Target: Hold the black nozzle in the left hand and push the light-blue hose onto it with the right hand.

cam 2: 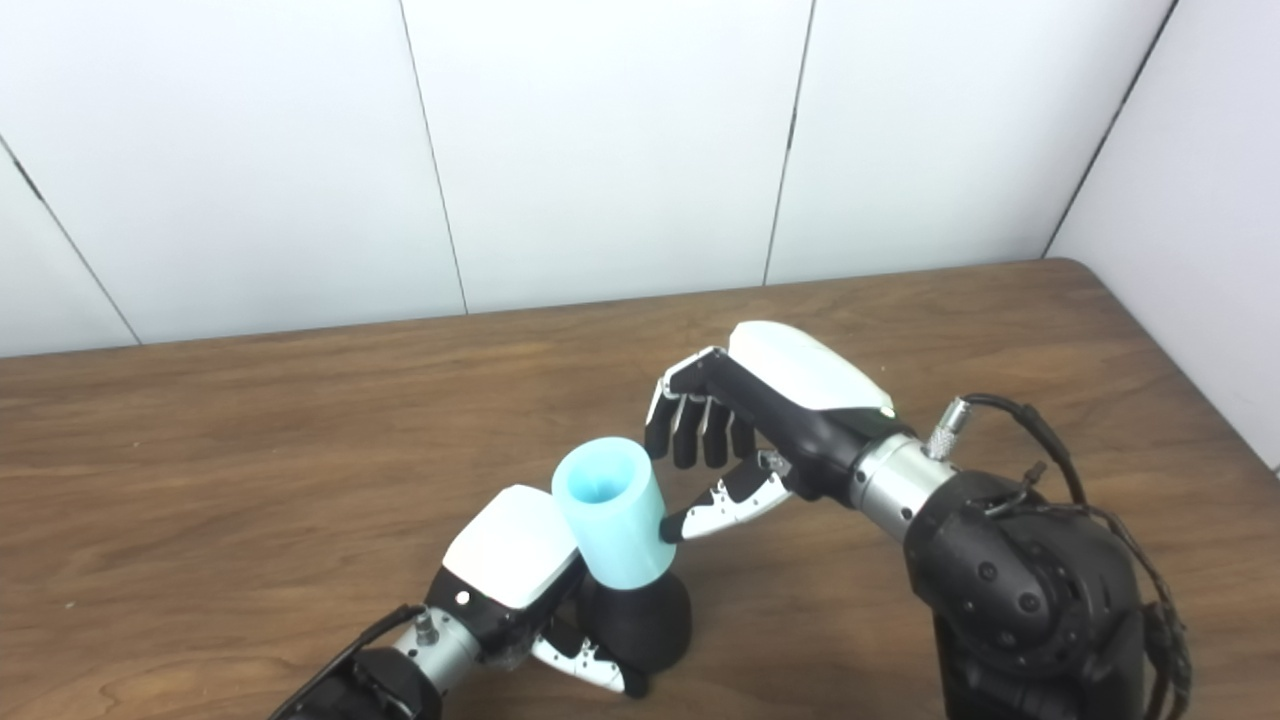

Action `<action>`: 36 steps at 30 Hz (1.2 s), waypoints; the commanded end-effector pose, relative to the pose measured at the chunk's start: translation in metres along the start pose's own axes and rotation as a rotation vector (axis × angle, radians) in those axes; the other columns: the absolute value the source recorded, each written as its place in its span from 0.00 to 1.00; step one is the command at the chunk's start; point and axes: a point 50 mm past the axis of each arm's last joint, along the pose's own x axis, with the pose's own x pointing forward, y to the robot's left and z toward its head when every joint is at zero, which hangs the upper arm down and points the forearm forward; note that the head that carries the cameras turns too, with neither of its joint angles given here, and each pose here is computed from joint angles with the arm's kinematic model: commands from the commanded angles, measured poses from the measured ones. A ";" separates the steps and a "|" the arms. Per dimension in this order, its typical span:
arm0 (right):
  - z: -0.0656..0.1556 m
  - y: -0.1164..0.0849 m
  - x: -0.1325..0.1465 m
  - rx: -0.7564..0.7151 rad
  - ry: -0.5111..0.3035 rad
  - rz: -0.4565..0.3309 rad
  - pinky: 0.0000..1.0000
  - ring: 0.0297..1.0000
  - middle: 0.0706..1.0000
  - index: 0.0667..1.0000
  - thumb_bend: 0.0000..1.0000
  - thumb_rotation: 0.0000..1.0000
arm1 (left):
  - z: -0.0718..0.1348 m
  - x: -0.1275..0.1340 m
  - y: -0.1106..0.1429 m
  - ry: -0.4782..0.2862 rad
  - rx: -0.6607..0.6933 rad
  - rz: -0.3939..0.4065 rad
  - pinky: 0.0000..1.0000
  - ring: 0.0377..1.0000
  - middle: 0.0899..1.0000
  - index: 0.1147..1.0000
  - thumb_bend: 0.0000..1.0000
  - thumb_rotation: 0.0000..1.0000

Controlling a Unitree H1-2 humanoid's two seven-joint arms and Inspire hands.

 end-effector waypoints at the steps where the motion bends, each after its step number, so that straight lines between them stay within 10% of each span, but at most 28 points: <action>1: 0.008 -0.008 -0.004 -0.040 -0.027 0.049 0.33 0.40 0.42 0.44 0.52 0.14 | -0.008 -0.026 -0.081 0.077 0.086 -0.453 0.43 0.32 0.42 0.42 0.52 0.00; 5: 0.007 -0.008 -0.006 -0.044 -0.020 0.053 0.34 0.40 0.42 0.44 0.52 0.15 | -0.008 -0.027 -0.082 0.075 0.086 -0.452 0.45 0.34 0.36 0.46 0.52 0.00; 6: 0.006 -0.008 -0.006 -0.045 -0.019 0.053 0.34 0.41 0.43 0.43 0.81 0.18 | -0.008 -0.027 -0.082 0.074 0.089 -0.453 0.46 0.35 0.36 0.47 0.52 0.00; 9: 0.001 -0.011 -0.008 -0.058 -0.025 0.076 0.37 0.44 0.46 0.45 0.98 0.27 | -0.008 -0.027 -0.082 0.078 0.088 -0.462 0.48 0.35 0.36 0.47 0.52 0.00; 29: -0.011 -0.023 -0.015 -0.129 -0.075 0.181 0.50 0.62 0.69 0.78 1.00 0.38 | -0.013 -0.028 -0.085 0.092 0.089 -0.461 0.50 0.36 0.36 0.47 0.52 0.00; 36: -0.012 -0.031 -0.022 -0.005 -0.091 0.044 0.64 0.84 0.91 0.93 1.00 0.48 | -0.013 -0.027 -0.087 0.097 0.089 -0.456 0.47 0.35 0.35 0.46 0.52 0.00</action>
